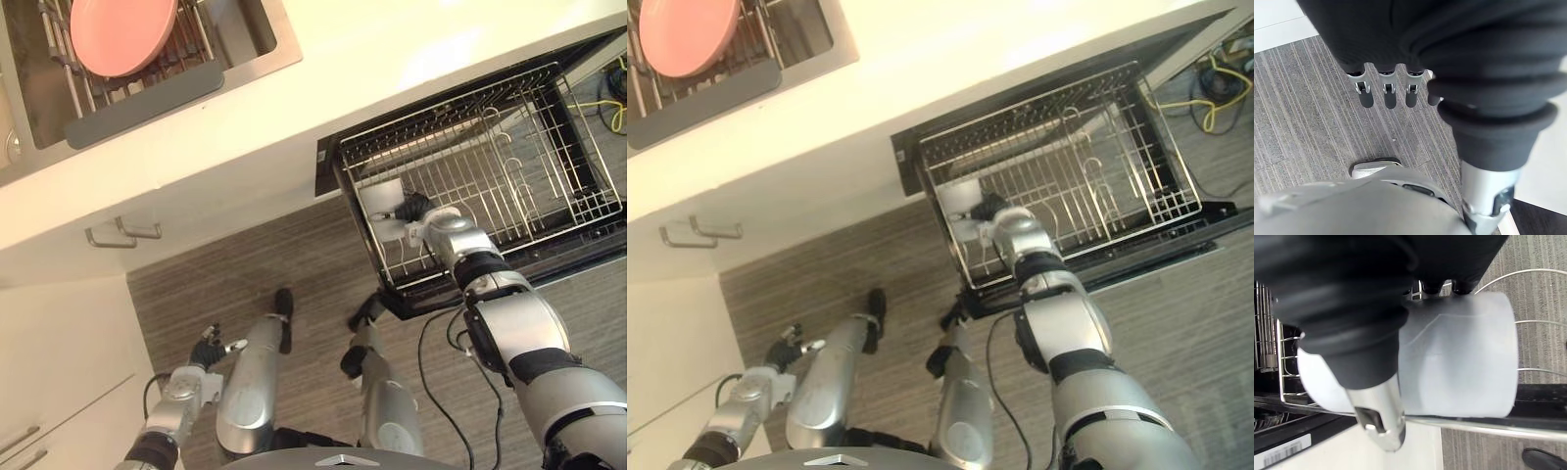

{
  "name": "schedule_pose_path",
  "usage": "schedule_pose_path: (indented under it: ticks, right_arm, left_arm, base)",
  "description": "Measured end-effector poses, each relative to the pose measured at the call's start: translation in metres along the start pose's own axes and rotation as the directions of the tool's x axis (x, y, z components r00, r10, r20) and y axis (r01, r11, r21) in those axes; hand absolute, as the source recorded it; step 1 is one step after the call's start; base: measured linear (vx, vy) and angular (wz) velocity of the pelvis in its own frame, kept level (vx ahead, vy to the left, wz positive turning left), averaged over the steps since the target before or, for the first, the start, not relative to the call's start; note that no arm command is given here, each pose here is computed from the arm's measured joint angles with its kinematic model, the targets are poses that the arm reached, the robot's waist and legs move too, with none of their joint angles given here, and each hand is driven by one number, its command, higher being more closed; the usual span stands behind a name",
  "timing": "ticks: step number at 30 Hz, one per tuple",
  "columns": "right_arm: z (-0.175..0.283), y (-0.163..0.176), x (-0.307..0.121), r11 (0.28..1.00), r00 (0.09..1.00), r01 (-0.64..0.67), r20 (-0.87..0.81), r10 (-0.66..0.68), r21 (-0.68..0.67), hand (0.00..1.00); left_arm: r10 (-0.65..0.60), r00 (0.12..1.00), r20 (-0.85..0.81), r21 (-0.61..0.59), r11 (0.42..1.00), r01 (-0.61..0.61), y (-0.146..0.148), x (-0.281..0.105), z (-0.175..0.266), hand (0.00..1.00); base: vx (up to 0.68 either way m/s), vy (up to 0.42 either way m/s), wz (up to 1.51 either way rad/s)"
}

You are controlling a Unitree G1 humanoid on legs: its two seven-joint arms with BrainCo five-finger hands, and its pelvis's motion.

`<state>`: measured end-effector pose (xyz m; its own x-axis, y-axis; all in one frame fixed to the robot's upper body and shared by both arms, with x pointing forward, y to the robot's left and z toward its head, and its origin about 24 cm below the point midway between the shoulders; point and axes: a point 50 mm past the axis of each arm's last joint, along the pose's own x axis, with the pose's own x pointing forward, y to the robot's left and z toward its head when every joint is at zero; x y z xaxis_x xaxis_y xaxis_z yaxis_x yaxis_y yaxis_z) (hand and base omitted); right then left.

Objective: Walk over to the sink, pick up the cup, carry it to the dishwasher, place the cup inside the dishwasher, then close the dishwasher door

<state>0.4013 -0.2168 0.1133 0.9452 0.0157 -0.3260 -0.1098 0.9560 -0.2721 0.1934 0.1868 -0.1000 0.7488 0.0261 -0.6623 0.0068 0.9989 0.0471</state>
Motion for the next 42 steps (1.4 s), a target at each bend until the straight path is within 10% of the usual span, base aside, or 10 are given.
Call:
schedule_pose_path:
  ticks: [19, 32, 39, 42]
  right_arm:
    - [0.028, 0.002, -0.011, 0.999, 0.97, 0.039, 0.238, -0.037, -0.005, 0.0]
    - [-0.076, -0.018, -0.075, 0.941, 0.937, 0.148, 0.261, -0.232, 0.304, 0.0]
    - [-0.181, -0.071, -0.129, 0.63, 0.739, 0.653, -0.173, -0.651, 0.421, 0.0]
    - [-0.269, -0.054, -0.171, 0.51, 0.61, 0.79, -0.518, -0.599, 0.341, 0.0]
  left_arm:
    - [0.015, 1.0, 0.007, -0.015, 1.0, -0.015, 0.003, -0.002, -0.003, 0.0]
    - [0.229, 0.952, -0.203, -0.167, 0.95, -0.264, 0.035, -0.019, -0.062, 0.0]
    - [0.294, 0.885, -0.359, -0.209, 0.899, -0.384, 0.036, -0.042, -0.106, 0.0]
    - [0.305, 0.854, -0.421, -0.219, 0.88, -0.422, 0.035, -0.049, -0.119, 0.0]
  base:
    - [-0.01, -0.015, -0.03]
    - [0.09, -0.013, -0.18]
    - [0.06, 0.004, -0.11]
    - [0.08, 0.024, -0.14]
